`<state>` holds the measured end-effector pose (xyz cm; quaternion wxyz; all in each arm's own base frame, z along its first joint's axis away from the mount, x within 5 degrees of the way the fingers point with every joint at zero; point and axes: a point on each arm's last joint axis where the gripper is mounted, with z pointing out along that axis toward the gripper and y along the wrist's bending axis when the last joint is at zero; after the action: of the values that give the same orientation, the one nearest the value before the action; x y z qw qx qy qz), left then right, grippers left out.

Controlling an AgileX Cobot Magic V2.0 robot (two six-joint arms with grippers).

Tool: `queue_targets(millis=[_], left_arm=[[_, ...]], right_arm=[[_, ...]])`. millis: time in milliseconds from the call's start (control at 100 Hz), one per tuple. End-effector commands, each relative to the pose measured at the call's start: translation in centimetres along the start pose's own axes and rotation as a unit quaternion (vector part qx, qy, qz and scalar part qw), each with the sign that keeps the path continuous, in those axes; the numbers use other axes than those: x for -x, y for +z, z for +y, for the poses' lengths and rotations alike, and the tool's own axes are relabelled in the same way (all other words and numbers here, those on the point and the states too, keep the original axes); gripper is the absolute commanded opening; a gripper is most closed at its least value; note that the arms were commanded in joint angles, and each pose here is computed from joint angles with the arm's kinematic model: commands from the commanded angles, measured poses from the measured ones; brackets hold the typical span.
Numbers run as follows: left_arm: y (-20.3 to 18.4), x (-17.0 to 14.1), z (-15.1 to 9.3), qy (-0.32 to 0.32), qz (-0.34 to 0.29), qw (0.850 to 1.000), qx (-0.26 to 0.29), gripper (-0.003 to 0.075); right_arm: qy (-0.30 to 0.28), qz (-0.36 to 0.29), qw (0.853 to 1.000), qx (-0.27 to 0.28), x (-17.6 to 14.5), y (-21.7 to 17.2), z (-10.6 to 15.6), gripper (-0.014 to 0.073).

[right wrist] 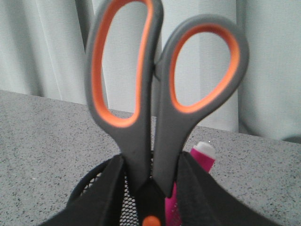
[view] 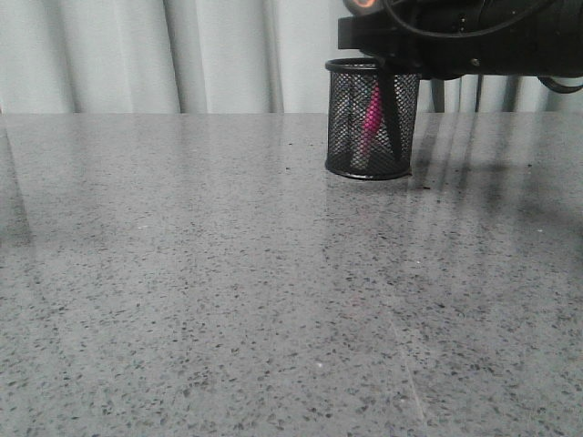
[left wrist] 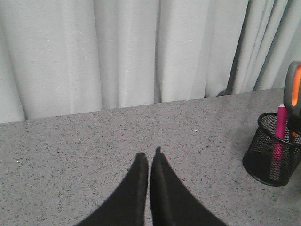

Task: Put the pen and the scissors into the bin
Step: 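Carry the scissors over the holder and lower blades first, then open the right gripper and withdraw it from the holder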

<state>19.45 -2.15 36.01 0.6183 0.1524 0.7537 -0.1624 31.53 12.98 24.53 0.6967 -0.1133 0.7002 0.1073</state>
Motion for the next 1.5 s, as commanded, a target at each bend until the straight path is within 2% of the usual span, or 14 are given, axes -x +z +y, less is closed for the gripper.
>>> queue_targets(millis=[0, 80, 330, 500, 590, 770, 930, 1070, 1260, 1490], left_arm=[[-0.4, 1.4, -0.4, -0.009, -0.033, 0.999, -0.004, -0.0019], [-0.4, 1.4, -0.4, -0.009, -0.033, 0.999, -0.004, -0.0019], [-0.4, 1.4, -0.3, -0.007, -0.033, 0.999, -0.001, -0.0019], [-0.4, 1.3, -0.2, 0.025, -0.031, 0.999, 0.010, -0.0019], [-0.4, 1.3, -0.2, 0.042, -0.033, 0.999, 0.005, -0.0019], [-1.0, 1.3, -1.0, 0.075, -0.046, 0.996, -0.011, -0.0020], [-2.0, 0.3, -1.7, 0.070, -0.079, 0.994, -0.011, -0.0020], [-3.4, -1.8, -2.4, 0.053, -0.107, 0.993, 0.010, -0.0020], [-6.0, -5.5, -3.4, 0.046, -0.118, 0.990, 0.066, -0.0020], [-8.8, -10.0, -4.0, 0.042, -0.136, 0.980, 0.141, -0.0019]], right_arm=[[-0.003, -0.086, 0.996, -0.005, 3.1, -0.4, -0.2, 0.0288], [-0.002, -0.093, 0.996, -0.005, 3.5, -0.6, -0.2, 0.0330], [0.005, -0.158, 0.987, -0.007, 7.7, -3.0, -0.5, 0.0328], [-0.004, -0.209, 0.978, -0.012, 11.4, -5.8, -0.9, 0.0306], [-0.032, -0.232, 0.972, -0.026, 12.9, -7.6, -1.4, 0.0214], [-0.046, -0.235, 0.969, -0.064, 14.2, -11.9, -3.6, -0.0074], [-0.056, -0.209, 0.970, -0.113, 13.0, -16.2, -5.6, -0.0075], [-0.059, -0.180, 0.972, -0.138, 10.8, -20.1, -6.0, -0.0076], [-0.058, -0.165, 0.975, -0.138, 7.3, -24.4, -5.2, -0.0076], [-0.052, -0.120, 0.984, -0.124, 3.1, -26.8, -4.5, -0.0076]])
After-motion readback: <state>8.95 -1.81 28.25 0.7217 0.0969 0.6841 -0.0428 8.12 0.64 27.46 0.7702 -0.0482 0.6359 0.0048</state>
